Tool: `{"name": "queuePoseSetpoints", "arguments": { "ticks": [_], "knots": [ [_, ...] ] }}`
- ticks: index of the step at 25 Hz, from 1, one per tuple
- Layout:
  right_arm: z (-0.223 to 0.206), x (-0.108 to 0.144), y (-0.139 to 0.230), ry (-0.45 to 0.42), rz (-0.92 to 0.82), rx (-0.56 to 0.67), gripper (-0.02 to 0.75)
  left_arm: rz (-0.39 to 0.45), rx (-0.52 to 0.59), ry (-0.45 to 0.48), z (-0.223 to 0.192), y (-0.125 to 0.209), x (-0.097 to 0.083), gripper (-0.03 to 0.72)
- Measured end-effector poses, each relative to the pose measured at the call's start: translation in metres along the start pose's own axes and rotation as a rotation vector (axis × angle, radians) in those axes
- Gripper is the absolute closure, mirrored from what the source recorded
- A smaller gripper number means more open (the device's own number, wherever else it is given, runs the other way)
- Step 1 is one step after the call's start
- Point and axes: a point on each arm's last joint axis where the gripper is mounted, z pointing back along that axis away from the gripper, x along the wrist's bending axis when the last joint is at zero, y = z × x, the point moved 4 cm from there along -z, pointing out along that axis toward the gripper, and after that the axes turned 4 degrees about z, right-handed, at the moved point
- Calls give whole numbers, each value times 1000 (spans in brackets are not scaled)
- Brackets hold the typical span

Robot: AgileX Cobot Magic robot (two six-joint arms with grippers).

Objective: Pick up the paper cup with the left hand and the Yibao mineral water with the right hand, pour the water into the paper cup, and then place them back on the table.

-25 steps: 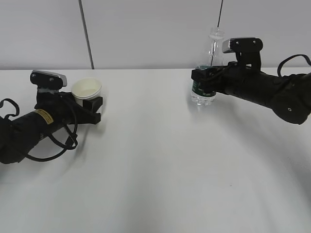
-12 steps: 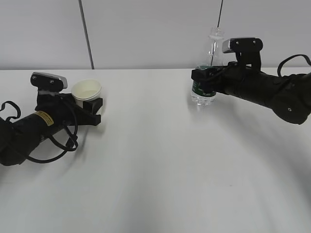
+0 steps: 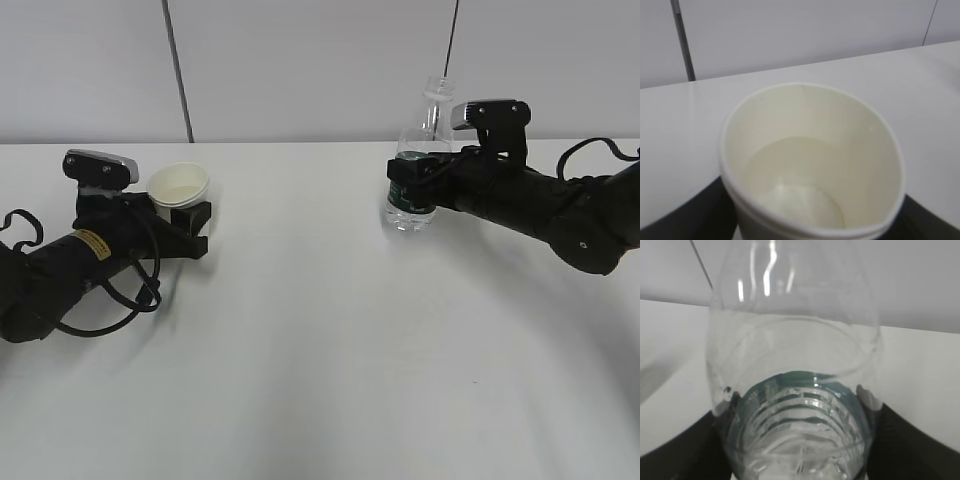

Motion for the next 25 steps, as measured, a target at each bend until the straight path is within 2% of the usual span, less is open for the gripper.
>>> {"name": "queuePoseSetpoints", "arguments": {
  "ticks": [8, 16, 25],
  "knots": [
    [-1, -2, 1, 12, 63, 2, 238, 0, 0, 0, 0, 0, 0, 247],
    [-7, -7, 23, 37, 58, 36, 239, 0, 0, 0, 0, 0, 0, 247],
    [-10, -8, 27, 30, 64, 6, 239, 0, 0, -1, 0, 0, 0, 247]
  ]
}}
